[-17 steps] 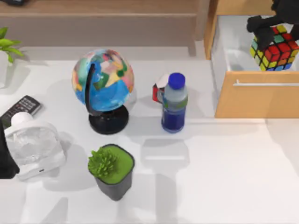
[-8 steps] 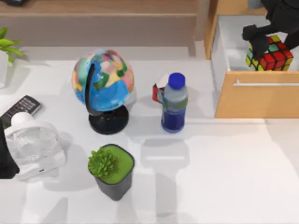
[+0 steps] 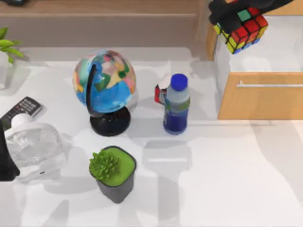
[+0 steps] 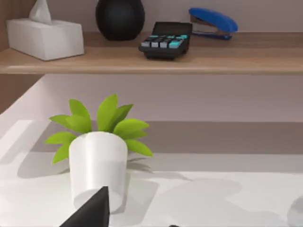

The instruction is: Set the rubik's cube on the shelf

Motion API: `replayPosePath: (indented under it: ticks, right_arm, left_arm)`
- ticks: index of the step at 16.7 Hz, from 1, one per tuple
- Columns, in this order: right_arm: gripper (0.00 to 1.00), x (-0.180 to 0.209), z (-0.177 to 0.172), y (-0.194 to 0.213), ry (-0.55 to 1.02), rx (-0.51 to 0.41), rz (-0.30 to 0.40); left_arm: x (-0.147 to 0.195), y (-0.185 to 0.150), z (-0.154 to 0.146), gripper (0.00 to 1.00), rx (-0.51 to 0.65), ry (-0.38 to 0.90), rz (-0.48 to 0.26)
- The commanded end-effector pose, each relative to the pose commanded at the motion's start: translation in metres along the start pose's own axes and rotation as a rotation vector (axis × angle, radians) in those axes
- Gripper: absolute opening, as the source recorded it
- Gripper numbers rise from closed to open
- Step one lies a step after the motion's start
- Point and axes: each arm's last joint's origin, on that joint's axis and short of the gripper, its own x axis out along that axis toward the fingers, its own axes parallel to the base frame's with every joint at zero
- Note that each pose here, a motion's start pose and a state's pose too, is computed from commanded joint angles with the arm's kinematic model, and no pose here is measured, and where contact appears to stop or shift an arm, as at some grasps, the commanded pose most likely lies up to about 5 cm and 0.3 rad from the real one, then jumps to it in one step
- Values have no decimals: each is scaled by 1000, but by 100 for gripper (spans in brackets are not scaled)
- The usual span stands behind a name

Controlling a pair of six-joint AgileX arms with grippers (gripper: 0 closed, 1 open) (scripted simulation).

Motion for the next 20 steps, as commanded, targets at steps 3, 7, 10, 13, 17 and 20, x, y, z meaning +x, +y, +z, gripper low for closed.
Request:
replayPosePath:
  ticks: [3,7,10,13,17,20]
  right_arm:
    - [0,-10,10,54,-163,-96,-37]
    - [0,-4,23,111,-439,-125,-114]
    - [0,9,30,142,-657,-68,-176]
    - [0,26,31,165,-860,39,-232]
    - [0,56,18,184,-1063,216,-294]
    - [0,80,1,195,-1146,327,-328]
  left_arm:
    - [0,0,0,100,0,0,0]
    - [0,0,0,100,0,0,0]
    - [0,0,0,100,0,0,0]
    - [0,0,0,100,0,0,0]
    - [0,0,0,100,0,0,0]
    - [0,0,0,100,0,0,0]
